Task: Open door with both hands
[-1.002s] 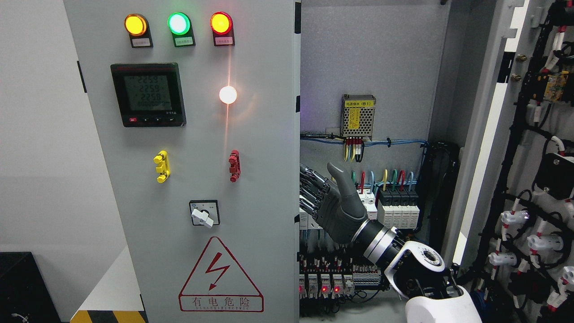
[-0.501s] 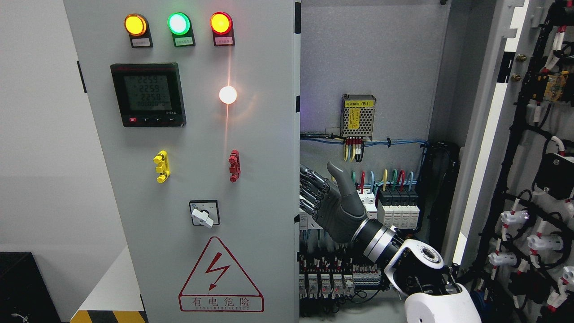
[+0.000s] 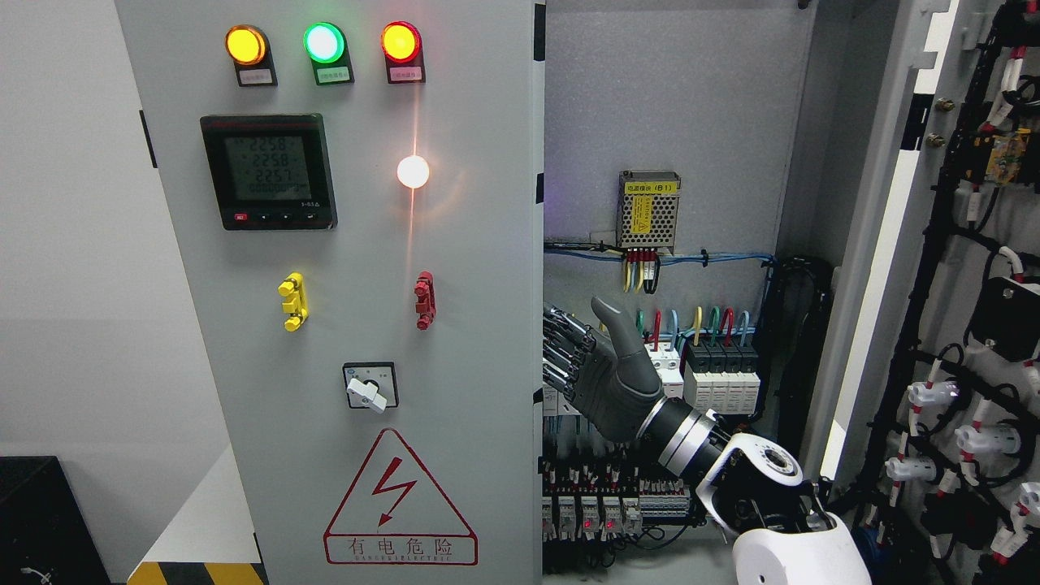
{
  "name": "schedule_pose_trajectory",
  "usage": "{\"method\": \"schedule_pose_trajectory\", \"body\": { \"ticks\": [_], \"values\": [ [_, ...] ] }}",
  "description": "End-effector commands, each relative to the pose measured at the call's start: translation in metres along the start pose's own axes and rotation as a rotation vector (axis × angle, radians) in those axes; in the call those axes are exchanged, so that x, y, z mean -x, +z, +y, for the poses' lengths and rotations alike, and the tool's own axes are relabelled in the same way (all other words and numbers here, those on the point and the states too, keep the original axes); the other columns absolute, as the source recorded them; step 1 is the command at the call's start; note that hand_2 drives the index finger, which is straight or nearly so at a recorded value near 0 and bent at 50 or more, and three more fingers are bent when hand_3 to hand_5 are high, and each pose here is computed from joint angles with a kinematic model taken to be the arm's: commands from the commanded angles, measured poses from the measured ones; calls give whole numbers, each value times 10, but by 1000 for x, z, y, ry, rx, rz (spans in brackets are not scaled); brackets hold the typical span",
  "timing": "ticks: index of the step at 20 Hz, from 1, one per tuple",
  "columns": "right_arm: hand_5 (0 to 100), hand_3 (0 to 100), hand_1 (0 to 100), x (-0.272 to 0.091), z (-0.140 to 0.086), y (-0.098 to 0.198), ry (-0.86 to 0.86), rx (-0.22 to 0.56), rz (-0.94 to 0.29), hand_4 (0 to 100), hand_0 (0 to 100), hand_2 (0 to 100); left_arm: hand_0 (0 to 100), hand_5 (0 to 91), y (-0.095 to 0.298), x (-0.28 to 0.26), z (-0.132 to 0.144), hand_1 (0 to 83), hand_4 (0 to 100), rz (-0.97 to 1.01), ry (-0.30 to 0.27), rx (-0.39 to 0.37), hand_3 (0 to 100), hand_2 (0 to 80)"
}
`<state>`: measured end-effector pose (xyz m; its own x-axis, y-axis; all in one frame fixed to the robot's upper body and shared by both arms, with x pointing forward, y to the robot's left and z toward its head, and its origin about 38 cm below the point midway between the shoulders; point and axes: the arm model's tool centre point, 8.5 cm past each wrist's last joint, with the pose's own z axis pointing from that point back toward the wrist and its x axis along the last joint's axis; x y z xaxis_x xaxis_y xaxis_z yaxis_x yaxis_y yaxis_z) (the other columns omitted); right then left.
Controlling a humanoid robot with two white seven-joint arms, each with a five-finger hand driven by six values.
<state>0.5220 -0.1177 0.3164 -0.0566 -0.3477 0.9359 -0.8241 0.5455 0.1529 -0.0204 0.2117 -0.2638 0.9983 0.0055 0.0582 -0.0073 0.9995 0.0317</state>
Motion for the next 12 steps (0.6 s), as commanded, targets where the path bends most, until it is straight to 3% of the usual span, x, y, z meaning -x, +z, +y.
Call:
{"method": "schedule_pose_trajectory", "body": {
  "ticks": [1,12],
  "values": [
    [0,0,0,-3,-7,7,14,15,10,0,191,0,0,0,2,10,0,0,0,31,58,-7,0,0],
    [0,0,0,-11,-1,4,34,-33,-2,0,191,0,0,0,2,10,0,0,0,31,57,-7,0,0]
  ]
}}
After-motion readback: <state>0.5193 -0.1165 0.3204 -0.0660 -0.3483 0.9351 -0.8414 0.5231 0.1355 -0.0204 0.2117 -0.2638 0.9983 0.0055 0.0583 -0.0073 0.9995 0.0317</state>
